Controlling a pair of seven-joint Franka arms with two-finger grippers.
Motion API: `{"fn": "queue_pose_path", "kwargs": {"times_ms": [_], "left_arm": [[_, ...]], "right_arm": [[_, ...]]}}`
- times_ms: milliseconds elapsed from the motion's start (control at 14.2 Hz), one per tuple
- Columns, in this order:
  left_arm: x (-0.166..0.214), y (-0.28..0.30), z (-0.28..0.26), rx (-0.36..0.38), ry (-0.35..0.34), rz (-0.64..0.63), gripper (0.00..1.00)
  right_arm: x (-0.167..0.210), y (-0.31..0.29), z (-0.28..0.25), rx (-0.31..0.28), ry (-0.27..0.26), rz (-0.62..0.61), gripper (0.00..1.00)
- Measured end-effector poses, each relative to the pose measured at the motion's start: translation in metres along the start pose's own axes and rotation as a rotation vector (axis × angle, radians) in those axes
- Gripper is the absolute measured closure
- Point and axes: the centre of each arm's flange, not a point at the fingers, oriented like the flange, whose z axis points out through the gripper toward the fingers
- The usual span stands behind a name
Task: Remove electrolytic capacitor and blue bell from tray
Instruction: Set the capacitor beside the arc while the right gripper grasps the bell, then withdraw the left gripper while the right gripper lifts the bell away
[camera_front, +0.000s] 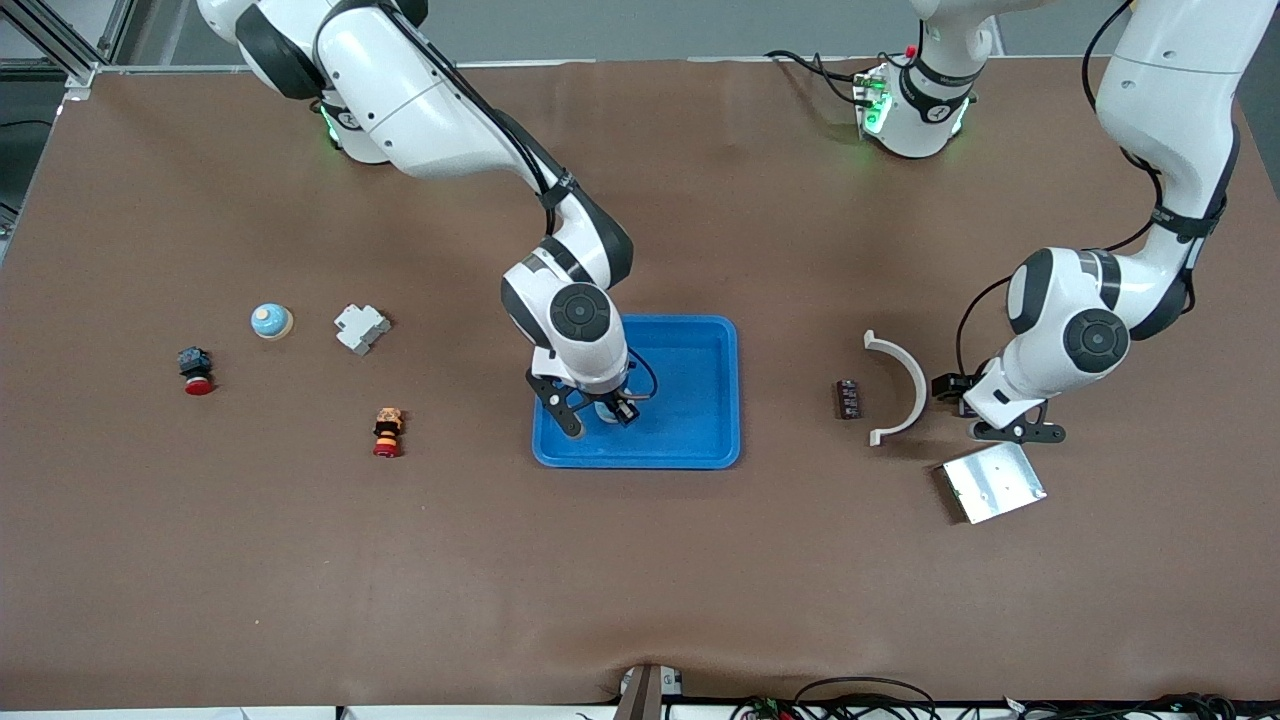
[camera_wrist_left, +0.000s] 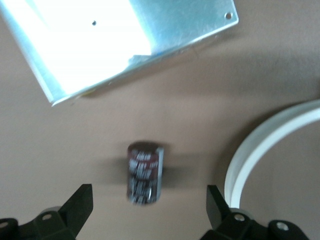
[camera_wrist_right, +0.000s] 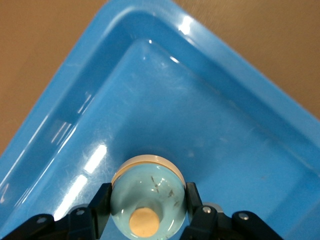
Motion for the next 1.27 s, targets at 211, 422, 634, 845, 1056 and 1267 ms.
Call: {"fn": "queue_pose_path", "kwargs": {"times_ms": [211, 422, 634, 845, 1056, 1267], "left_arm": [[-0.007, -0.006, -0.046, 0.023, -0.003, -0.017, 0.00], [-0.023, -0.017, -0.098, -0.015, -0.024, -0.065, 0.00], [-0.049, -0.043, -0.153, -0.075, -0.026, -0.064, 0.00], [-0.078, -0.054, -0.195, -0.105, -0.015, -0.093, 0.00], [-0.104, -0.045, -0.233, -0.113, -0.002, -0.100, 0.00], [-0.127, -0.038, -0.285, -0.131, 0.015, -0.126, 0.00]], "right_arm": [[0.019, -0.002, -0.035, -0.108, 0.006, -0.072, 0.36], [0.040, -0.004, -0.079, -0.107, 0.003, -0.160, 0.36], [0.060, 0.005, -0.111, -0.139, -0.001, -0.218, 0.36], [0.101, 0.022, -0.142, -0.153, -0.009, -0.281, 0.36], [0.159, 0.051, -0.180, -0.140, -0.014, -0.340, 0.36], [0.195, 0.073, -0.206, -0.142, -0.023, -0.384, 0.36]]}}
